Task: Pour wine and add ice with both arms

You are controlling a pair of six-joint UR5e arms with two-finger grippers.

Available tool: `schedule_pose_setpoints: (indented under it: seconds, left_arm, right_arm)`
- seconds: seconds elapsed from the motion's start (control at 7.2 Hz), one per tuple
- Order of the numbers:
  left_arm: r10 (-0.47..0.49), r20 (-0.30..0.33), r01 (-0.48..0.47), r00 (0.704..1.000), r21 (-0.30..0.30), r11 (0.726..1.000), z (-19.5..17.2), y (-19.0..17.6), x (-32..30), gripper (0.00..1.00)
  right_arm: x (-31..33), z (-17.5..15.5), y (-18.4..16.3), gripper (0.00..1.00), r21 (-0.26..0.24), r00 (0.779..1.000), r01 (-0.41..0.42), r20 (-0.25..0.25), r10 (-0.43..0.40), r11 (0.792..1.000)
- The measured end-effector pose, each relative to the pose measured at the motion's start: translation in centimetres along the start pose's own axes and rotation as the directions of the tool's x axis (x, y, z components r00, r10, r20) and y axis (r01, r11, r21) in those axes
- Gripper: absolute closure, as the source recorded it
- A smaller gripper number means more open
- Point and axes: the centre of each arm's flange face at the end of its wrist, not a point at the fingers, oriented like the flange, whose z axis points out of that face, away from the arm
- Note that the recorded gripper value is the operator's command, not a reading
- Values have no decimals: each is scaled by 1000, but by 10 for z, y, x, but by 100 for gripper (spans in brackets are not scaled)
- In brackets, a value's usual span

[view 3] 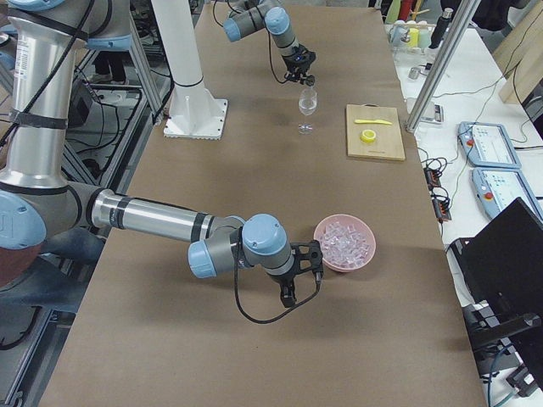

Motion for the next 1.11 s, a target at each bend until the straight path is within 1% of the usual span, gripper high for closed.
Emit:
schedule_pose_setpoints:
  seconds: [0.28,0.69,1.11]
  left_arm:
    - [17,38,-16,999,-25,1000,2,-11,10,100]
    - [60,82,-54,995,-67,996,7,-11,10,100]
    - [93,106,-83,990,-98,992,3,-9,12,100]
  right_arm:
    - [1,1,0,0,-2,1000,-2,0,2,1000]
    - [1,1,0,0,-2,1000,-2,0,2,1000]
    - [1,1,0,0,-1,1000,-1,0,1,1000]
